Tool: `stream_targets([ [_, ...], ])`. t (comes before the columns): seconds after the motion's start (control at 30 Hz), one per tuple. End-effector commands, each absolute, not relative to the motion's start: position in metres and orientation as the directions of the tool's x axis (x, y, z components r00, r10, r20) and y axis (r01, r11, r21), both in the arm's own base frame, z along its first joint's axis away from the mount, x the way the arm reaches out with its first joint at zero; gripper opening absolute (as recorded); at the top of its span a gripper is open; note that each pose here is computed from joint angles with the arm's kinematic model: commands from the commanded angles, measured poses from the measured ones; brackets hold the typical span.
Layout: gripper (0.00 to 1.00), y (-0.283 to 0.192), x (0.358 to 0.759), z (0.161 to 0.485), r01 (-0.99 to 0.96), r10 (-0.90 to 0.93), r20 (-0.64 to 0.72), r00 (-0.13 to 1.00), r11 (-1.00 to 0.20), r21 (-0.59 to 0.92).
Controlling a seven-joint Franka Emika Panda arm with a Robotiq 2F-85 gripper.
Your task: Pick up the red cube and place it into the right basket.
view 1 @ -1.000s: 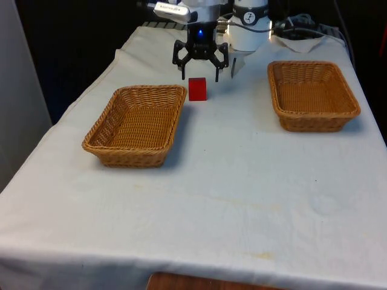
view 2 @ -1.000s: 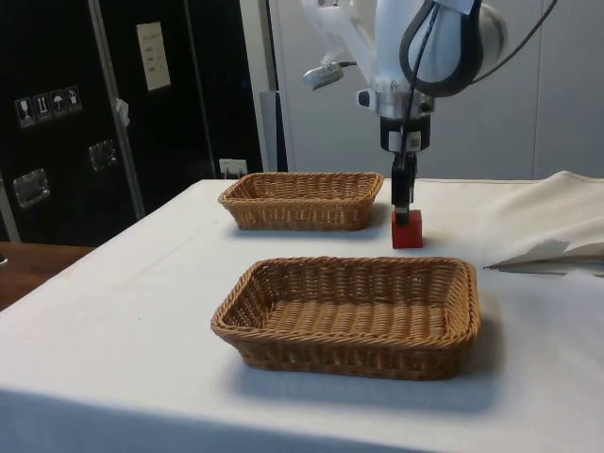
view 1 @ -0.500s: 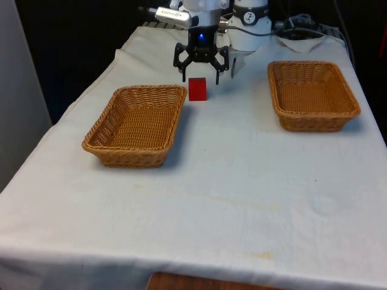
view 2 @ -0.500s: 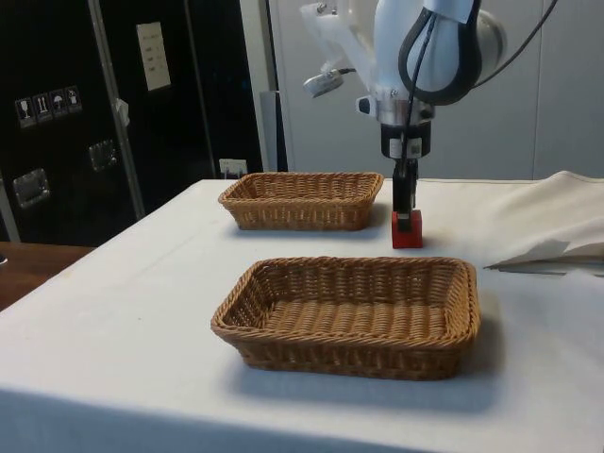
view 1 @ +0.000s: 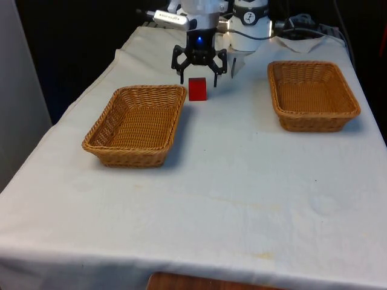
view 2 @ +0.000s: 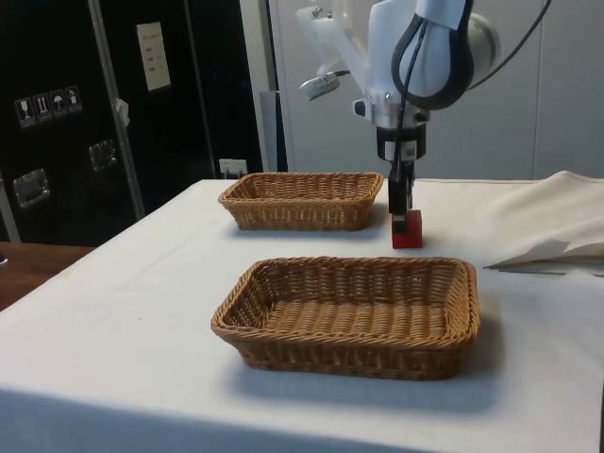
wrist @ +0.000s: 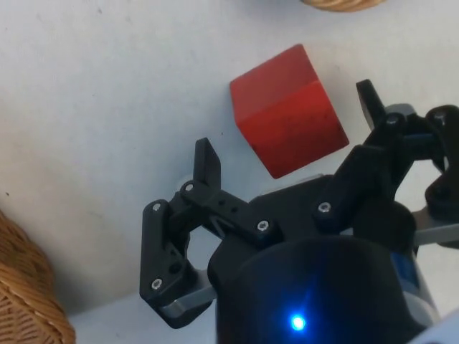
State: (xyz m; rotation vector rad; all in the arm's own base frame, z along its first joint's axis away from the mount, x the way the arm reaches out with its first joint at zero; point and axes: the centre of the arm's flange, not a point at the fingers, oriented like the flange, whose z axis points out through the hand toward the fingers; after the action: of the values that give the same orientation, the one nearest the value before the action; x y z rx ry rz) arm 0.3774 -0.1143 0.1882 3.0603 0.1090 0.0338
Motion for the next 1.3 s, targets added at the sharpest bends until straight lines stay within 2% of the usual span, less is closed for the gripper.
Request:
stream_targets([
  [0.0,1.0,-0.11,0.375,0.19,0.069,0.071,0.036,0.997,-0.996,0.065],
  [0.3,1.0,-0.111,0.374,0.185,0.065,0.067,0.02,0.998,-0.995,0.071],
  [0.5,0.35,-0.114,0.374,0.181,0.067,0.067,-0.002,0.998,-0.994,0.085],
  [0.53,0.35,-0.111,0.374,0.184,0.063,0.065,0.016,0.998,-0.995,0.074],
  [0.63,0.04,-0.111,0.374,0.184,0.064,0.066,0.016,0.998,-0.995,0.074],
  [0.83,0.03,-0.114,0.375,0.181,0.066,0.066,-0.001,0.998,-0.994,0.085],
  [1.27,0.03,-0.126,0.375,0.203,0.052,0.054,0.027,0.998,-0.997,0.061],
])
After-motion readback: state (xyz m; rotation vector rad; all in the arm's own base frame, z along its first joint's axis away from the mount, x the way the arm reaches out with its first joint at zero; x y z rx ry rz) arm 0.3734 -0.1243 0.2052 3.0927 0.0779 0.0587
